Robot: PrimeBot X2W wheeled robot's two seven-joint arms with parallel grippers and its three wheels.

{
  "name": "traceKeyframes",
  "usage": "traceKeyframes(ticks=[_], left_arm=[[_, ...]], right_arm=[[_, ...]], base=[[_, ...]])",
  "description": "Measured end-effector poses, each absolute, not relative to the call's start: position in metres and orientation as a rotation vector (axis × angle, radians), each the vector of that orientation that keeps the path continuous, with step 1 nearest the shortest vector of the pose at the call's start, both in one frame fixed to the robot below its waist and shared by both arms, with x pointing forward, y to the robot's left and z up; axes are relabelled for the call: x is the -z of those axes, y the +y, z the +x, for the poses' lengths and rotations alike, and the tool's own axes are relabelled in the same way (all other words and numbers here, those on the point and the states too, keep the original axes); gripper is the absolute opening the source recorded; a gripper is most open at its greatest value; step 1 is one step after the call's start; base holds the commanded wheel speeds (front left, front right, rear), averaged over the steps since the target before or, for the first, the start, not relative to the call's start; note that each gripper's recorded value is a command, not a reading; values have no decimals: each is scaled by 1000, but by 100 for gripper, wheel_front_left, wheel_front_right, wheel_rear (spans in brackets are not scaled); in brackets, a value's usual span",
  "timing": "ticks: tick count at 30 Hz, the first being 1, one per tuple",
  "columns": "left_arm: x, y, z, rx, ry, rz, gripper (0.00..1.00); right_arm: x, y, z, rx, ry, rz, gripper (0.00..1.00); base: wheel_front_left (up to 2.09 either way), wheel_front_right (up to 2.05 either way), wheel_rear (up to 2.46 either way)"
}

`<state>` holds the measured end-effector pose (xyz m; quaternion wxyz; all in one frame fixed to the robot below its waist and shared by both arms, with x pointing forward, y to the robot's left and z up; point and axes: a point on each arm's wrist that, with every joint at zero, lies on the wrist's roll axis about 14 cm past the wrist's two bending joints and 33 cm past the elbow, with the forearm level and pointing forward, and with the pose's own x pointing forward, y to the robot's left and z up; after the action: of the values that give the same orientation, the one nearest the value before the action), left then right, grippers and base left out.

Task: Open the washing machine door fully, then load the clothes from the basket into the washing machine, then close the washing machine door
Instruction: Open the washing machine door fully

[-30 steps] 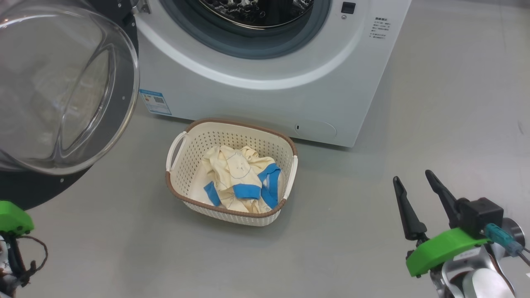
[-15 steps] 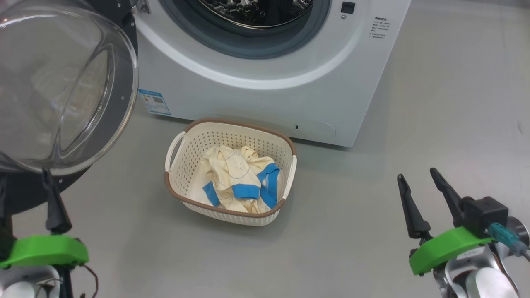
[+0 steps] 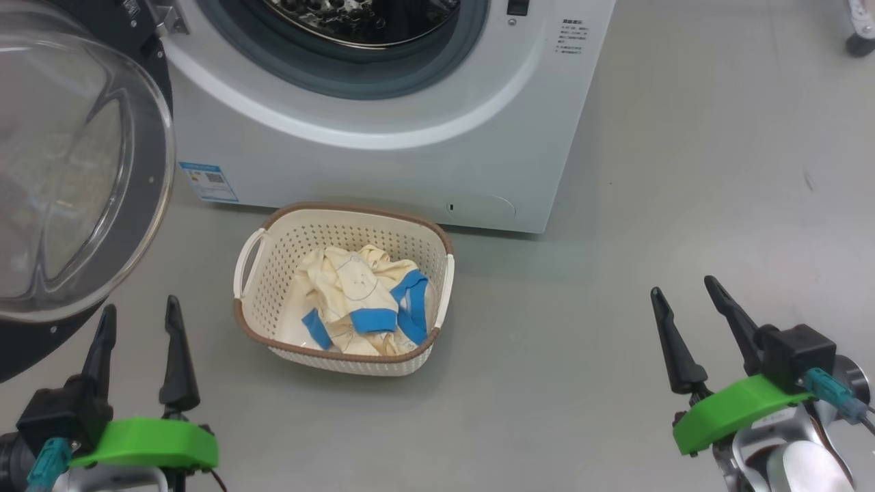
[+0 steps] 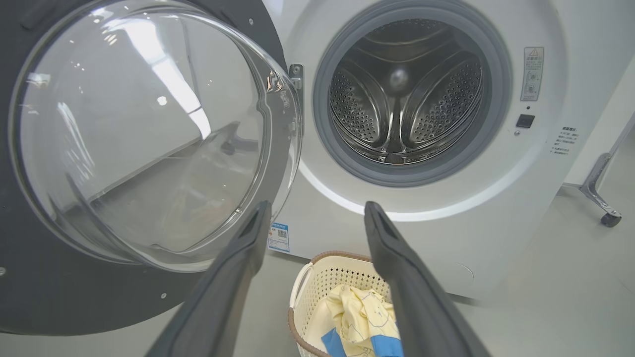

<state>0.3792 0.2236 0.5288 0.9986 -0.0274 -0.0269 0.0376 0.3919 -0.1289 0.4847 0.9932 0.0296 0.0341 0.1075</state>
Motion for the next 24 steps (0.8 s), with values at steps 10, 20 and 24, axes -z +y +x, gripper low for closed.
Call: traceKeyframes(ticks=[10,20,24], left_arm=[[-512,182,396,37,-9,-96,100],[-508,153,407,115,-3,-104,100],[-509,147,409,130,-7,-102,100]], right_arm=[[-489,-154,378,-140,55,53,100],[-504,-181,363,-58,8,42,100],[-508,-187,357,-38,-6,42,100]], base=[[0,0,0],[0,0,0],[0,0,0]])
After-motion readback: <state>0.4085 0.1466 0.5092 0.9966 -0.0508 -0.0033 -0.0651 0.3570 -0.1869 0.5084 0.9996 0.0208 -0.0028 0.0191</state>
